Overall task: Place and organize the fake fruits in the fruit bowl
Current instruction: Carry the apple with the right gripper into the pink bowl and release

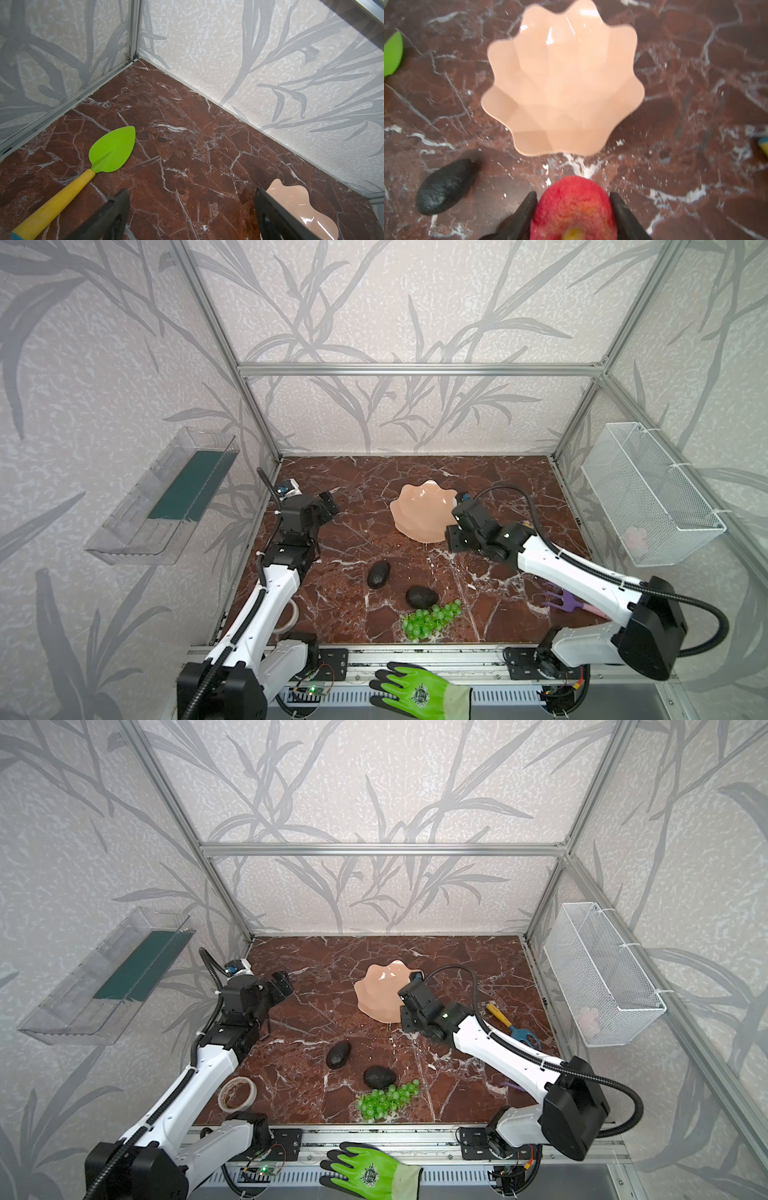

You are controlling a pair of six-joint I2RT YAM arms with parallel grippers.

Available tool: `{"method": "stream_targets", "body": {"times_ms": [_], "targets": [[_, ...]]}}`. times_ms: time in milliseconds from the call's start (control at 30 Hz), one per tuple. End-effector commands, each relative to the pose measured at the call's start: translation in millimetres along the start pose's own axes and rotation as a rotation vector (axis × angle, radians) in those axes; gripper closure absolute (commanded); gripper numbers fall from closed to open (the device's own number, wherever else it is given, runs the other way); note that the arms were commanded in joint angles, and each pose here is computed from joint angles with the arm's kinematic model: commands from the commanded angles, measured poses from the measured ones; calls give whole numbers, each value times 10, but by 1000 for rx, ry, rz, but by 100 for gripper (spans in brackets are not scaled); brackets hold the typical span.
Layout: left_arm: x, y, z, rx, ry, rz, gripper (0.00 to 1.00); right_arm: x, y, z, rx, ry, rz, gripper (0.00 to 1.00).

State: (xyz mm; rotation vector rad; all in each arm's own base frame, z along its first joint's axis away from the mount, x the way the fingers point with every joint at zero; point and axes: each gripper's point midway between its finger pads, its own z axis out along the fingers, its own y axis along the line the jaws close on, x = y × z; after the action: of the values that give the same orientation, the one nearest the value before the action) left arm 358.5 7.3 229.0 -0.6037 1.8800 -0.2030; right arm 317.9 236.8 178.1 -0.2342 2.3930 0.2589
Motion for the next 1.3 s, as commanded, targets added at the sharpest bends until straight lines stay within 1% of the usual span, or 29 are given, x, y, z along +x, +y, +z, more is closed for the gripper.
{"method": "stream_targets", "body": {"times_ms": [0, 100, 200, 400, 500, 600, 733, 800, 900, 1067, 1167, 1267], "targets": [[32, 58, -27, -20, 6, -34, 6, -270, 75, 250, 11, -32, -104, 52], [82, 72, -52, -19, 27, -37, 6, -495, 154, 546, -24, -26, -110, 53], [119, 98, -89, -26, 44, -39, 6, -592, 209, 873, -25, -5, -132, 53], [213, 56, -161, 7, 99, -59, 6, -603, 203, 1422, -11, 43, -143, 53], [337, 11, -170, 37, 160, -67, 6, -538, 183, 1622, -2, 68, -143, 53], [463, 17, -179, 38, 222, -70, 6, -456, 156, 1767, 8, 96, -144, 52], [603, -5, -188, 57, 287, -72, 6, -375, 114, 1882, 17, 119, -133, 52], [640, -10, -194, 63, 302, -75, 6, -324, 98, 1927, 19, 132, -131, 51], [673, -15, -212, 70, 318, -81, 7, -266, 72, 1981, 23, 149, -123, 48], [789, -66, -255, 105, 374, -85, 8, -294, 69, 1949, 8, 145, -104, 38], [920, -108, -287, 137, 432, -88, 11, -428, 94, 1830, -12, 111, -96, 30], [1122, -156, -331, 165, 509, -74, 12, -617, 97, 1652, -32, 67, -81, 23]]}}
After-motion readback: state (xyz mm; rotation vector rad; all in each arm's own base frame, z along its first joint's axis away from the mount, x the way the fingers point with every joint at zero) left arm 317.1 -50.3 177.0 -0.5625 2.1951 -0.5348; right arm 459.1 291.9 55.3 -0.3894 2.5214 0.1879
